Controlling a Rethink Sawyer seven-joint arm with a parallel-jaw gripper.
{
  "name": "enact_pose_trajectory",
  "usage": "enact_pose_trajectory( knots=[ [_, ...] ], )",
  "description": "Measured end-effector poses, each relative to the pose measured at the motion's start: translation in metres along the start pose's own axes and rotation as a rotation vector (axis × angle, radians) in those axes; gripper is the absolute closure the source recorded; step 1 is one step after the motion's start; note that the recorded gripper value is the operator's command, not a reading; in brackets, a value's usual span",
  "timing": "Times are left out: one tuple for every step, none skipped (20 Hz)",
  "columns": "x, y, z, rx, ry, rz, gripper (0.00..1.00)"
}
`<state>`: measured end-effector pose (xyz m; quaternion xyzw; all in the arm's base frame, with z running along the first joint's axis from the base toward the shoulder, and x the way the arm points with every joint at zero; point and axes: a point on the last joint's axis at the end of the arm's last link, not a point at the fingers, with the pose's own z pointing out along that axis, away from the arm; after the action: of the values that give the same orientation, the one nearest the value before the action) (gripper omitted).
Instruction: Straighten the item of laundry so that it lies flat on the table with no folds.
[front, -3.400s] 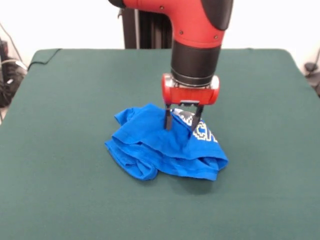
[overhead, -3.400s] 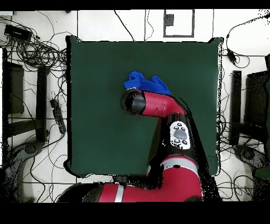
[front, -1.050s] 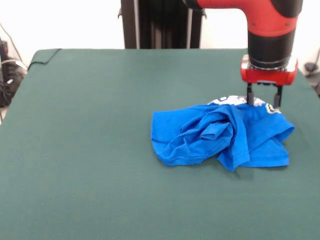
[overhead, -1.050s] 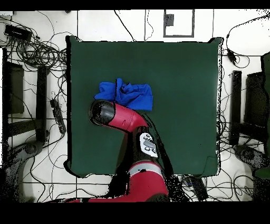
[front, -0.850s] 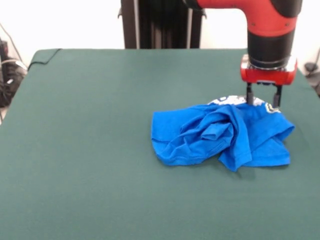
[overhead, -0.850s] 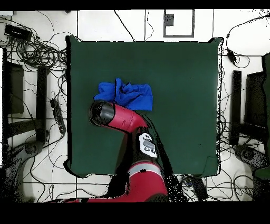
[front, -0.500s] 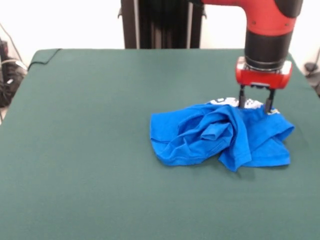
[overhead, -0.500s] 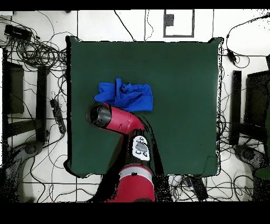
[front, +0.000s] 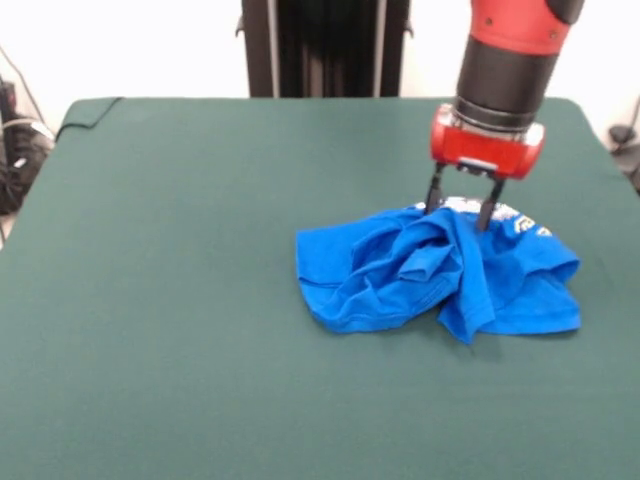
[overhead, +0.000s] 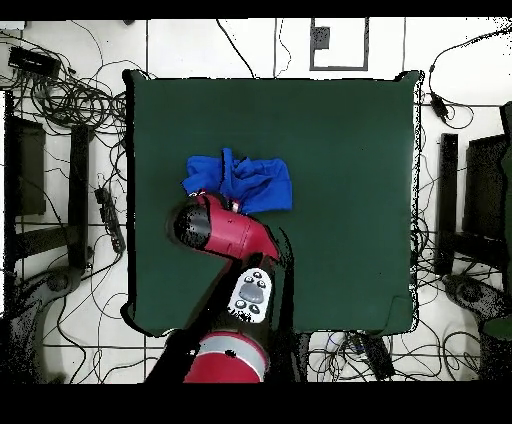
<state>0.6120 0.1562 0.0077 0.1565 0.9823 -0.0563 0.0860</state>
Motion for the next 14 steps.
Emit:
enact_pose_trajectory(
  knots=[
    [-0.006, -0.003, 0.0, 0.002, -0.014, 0.005, 0.0],
    [-0.016, -0.008, 0.002, 0.004, -0.038, 0.013, 0.0],
    [-0.025, -0.012, 0.005, 0.003, -0.061, 0.019, 0.0],
    [-0.034, -0.017, 0.009, 0.003, -0.085, 0.024, 0.0],
    [-0.041, -0.021, 0.013, 0.001, -0.105, 0.027, 0.0],
    [-0.049, -0.025, 0.017, -0.002, -0.126, 0.03, 0.0],
    [-0.057, -0.032, 0.022, -0.005, -0.151, 0.03, 0.0],
    [-0.064, -0.038, 0.028, -0.01, -0.176, 0.031, 0.0],
    [-0.076, -0.048, 0.038, -0.02, -0.212, 0.029, 0.0],
    [-0.08, -0.052, 0.043, -0.025, -0.226, 0.028, 0.0],
    [-0.084, -0.056, 0.048, -0.031, -0.239, 0.027, 0.0],
    [-0.09, -0.064, 0.061, -0.043, -0.259, 0.024, 0.0],
    [-0.094, -0.071, 0.073, -0.057, -0.274, 0.022, 0.0],
    [-0.095, -0.073, 0.078, -0.064, -0.277, 0.022, 0.0]
  ],
)
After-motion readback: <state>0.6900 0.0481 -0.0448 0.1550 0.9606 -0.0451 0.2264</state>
